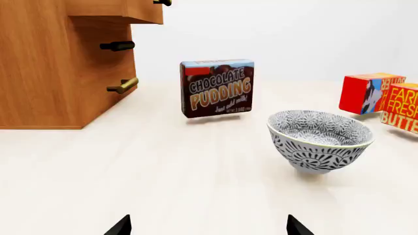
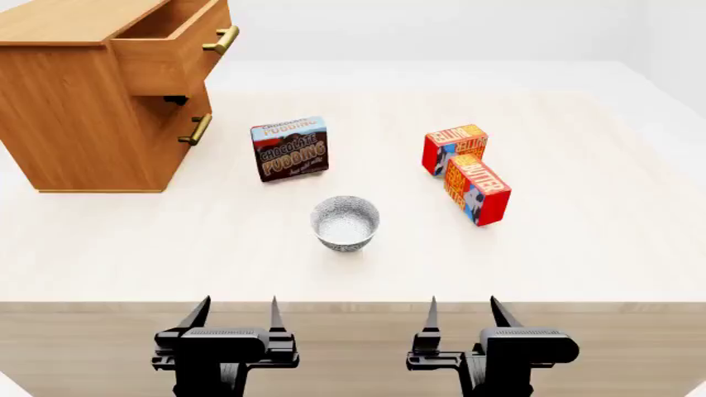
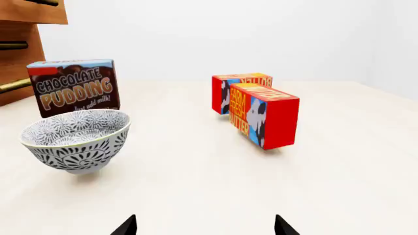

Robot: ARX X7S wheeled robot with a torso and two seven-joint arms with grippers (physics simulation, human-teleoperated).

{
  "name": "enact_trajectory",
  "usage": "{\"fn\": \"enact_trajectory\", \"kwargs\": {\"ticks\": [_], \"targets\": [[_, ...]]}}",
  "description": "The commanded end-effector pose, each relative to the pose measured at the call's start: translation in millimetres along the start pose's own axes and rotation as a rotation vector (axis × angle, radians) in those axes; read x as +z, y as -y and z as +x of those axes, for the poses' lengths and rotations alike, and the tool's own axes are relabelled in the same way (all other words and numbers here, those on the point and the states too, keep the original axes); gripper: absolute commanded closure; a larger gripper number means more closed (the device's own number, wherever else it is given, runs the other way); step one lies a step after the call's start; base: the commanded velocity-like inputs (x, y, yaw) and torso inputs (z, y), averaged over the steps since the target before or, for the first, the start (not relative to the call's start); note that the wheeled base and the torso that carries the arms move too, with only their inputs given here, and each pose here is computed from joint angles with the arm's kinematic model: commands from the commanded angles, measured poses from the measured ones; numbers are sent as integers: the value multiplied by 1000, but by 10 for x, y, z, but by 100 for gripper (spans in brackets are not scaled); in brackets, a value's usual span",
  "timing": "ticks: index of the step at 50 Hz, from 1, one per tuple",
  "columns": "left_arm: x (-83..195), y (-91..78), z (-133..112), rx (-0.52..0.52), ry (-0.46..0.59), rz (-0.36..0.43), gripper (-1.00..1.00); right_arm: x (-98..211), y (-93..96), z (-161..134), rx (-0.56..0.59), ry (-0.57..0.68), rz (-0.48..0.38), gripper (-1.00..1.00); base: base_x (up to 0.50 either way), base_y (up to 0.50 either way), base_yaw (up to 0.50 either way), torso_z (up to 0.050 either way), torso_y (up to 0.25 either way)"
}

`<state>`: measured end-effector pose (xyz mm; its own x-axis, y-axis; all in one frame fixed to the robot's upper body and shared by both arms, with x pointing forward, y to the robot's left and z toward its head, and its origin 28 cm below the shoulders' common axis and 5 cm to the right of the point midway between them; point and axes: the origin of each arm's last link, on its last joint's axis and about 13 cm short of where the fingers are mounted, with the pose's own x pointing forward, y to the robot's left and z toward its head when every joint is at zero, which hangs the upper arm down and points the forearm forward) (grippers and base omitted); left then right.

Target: Put the bowl in the top drawer of the cabinet.

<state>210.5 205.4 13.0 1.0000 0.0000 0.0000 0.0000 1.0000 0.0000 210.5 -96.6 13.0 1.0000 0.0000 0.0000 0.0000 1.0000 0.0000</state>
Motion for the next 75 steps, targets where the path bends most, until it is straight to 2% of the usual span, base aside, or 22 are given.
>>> {"fn": "enact_trajectory", "kwargs": {"ticks": [1, 3, 10, 18, 33, 37, 41, 44, 47, 49, 56, 60, 65, 75], "targets": [[7, -3, -4, -2, -1, -1, -100, -7, -9, 3, -17, -26, -15, -100, 0, 0, 0, 0, 0], [15, -11, -9, -26, -26, -12, -100, -15, -8, -18, -4, -45, 4, -100, 0, 0, 0, 0, 0], [10, -28, 15, -80, -81, -30, -100, -23, 15, -8, -10, -70, -9, -100, 0, 0, 0, 0, 0], [-35, -49, 66, -94, -145, -27, -100, -17, 24, -32, 1, -53, -33, -100, 0, 373, 0, 0, 0], [-17, -21, 111, -92, -133, 21, -100, -33, 31, -2, 5, -59, -57, -100, 0, 500, 0, 0, 0], [-20, -20, 154, -96, -131, 23, -100, -18, 49, 1, -2, -58, -62, -100, 0, 500, 0, 0, 0], [9, -29, 169, -131, -79, 2, -100, -16, 34, 39, -5, -86, -64, -100, 0, 125, 0, 16, 0], [62, -43, 204, -137, -73, -2, -100, 18, 44, 66, -20, -96, -92, -100, 0, 0, 0, 50, 0], [155, -53, 257, -154, -59, 8, -100, 66, 64, 129, -51, -107, -156, -100, 0, 0, 0, 50, 0], [253, -50, 301, -202, -57, 7, -100, 136, 87, 172, -57, -113, -166, -100, 0, 0, 0, 50, 0], [652, -69, 572, -239, -38, 15, -100, 504, 174, 366, 3, -148, -113, -100, 0, 0, 0, 50, 0], [814, -74, 766, -230, -19, 80, -100, 757, 228, 536, -6, -154, -125, -100, 0, 0, 0, 50, 0], [1050, -63, 1007, -229, -31, 117, -100, 1122, 264, 737, -11, -159, -113, -100, 0, 0, 0, 50, 0], [1680, -89, 1389, -229, -49, 84, -100, 1681, 337, 954, -17, -155, -64, -100, 0, 0, 0, 50, 0]]}}
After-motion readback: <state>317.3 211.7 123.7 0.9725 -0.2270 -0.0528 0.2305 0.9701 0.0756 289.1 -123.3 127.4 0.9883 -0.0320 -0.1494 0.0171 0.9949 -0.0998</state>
